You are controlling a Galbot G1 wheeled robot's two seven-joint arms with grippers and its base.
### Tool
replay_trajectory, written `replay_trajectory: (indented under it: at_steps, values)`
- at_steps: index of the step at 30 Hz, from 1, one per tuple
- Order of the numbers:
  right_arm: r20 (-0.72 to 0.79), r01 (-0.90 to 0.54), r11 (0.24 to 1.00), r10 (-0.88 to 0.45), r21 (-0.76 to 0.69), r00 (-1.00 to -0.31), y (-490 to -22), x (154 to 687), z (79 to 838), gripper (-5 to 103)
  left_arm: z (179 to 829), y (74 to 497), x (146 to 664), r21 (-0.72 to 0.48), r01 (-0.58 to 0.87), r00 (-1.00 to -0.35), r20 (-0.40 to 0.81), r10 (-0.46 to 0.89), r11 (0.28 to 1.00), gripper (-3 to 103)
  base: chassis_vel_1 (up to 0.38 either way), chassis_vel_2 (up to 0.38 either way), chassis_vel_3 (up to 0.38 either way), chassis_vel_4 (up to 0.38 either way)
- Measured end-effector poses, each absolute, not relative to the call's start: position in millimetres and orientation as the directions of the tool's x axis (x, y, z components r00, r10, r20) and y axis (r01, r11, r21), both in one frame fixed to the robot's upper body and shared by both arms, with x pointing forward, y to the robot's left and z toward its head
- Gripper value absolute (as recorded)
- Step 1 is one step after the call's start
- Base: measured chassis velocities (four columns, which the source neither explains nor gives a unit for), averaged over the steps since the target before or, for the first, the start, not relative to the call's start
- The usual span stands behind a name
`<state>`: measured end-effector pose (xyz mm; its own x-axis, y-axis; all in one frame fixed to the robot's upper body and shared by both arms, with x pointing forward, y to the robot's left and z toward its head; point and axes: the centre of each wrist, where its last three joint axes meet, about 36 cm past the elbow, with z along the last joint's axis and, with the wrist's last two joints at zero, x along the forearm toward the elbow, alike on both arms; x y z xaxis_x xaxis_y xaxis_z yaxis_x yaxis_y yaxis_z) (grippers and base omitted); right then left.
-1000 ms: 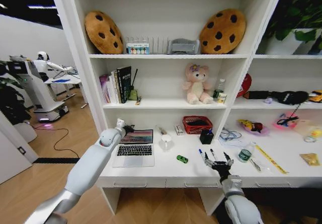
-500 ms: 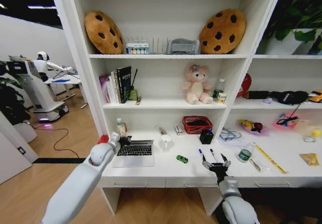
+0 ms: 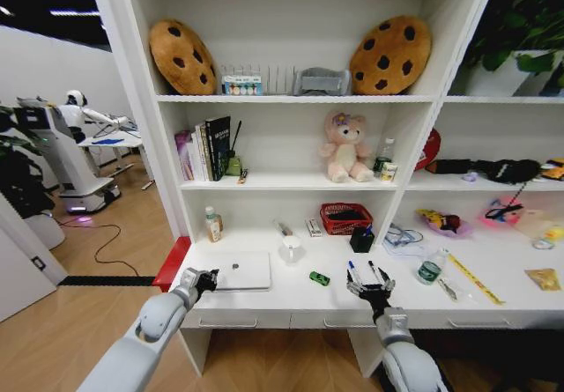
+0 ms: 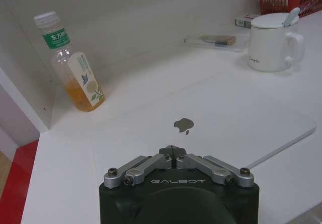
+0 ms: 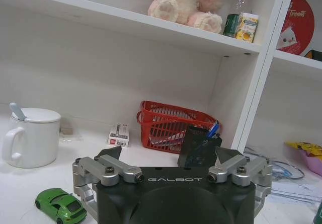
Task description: Organize the objects on the table.
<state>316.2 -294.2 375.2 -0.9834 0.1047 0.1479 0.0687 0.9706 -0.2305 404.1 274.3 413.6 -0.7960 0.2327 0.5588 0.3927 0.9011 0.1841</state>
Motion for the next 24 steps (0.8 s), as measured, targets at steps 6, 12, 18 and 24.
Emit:
replay_trajectory:
  at_steps: [6,12,18,24]
  values:
    - [0.136,0.082,0.970,0.115,-0.229,-0.984,-297,316,383,100,425,271,424,0.143,0.246,-0.936,0.293,0.197,0.959,0,0.000,0.000,0.000,0.000]
    - [0.122,0.083,0.971,0.113,-0.226,-0.986,-297,312,389,100,412,260,408,-0.008,0.123,-0.987,0.106,0.123,0.992,0,0.000,0.000,0.000,0.000]
    - [0.111,0.089,0.969,0.117,-0.232,-0.987,-297,309,401,100,421,255,370,-0.053,0.070,-0.995,0.070,0.073,0.996,0,0.000,0.000,0.000,0.000]
    - [0.108,0.096,0.966,0.125,-0.239,-0.986,-298,303,409,100,456,259,338,-0.074,0.106,-0.992,0.064,0.111,0.992,20,0.000,0.000,0.000,0.000]
